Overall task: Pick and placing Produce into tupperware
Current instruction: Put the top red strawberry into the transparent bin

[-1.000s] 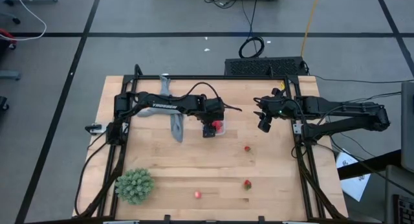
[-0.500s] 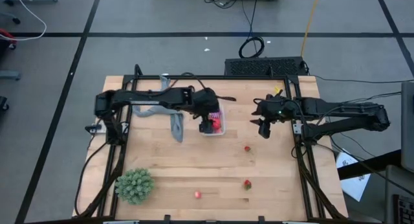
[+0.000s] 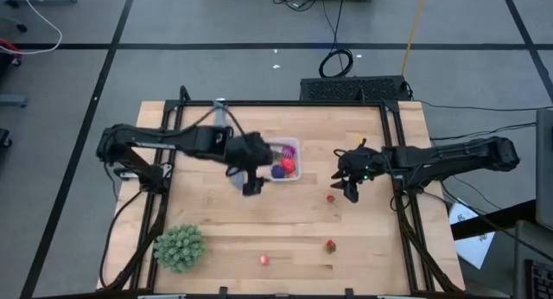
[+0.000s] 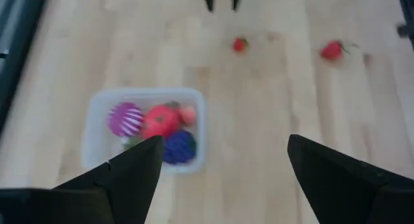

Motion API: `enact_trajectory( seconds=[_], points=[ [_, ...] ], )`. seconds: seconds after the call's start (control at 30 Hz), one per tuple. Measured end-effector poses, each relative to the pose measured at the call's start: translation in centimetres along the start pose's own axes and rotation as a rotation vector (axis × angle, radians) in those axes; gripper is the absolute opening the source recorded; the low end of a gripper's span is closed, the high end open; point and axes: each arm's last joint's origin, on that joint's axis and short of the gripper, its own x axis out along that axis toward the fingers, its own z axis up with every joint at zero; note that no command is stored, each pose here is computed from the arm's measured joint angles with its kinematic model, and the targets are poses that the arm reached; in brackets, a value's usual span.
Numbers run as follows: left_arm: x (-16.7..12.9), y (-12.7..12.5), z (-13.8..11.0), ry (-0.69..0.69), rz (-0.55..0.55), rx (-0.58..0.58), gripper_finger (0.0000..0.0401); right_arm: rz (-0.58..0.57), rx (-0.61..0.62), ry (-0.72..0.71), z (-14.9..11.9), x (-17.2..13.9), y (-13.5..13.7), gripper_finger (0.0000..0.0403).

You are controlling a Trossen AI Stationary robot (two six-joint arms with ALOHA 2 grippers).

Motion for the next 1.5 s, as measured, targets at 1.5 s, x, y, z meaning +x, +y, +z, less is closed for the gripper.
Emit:
enact_trajectory(
  seconds=[1.5],
  points=[
    [0.2,-6.9,-2.1,0.111,0.118,0.097,0.0335,-0.179,-0.131,0.453,-1.1,7.5,2.3,0.0155]
  ],
)
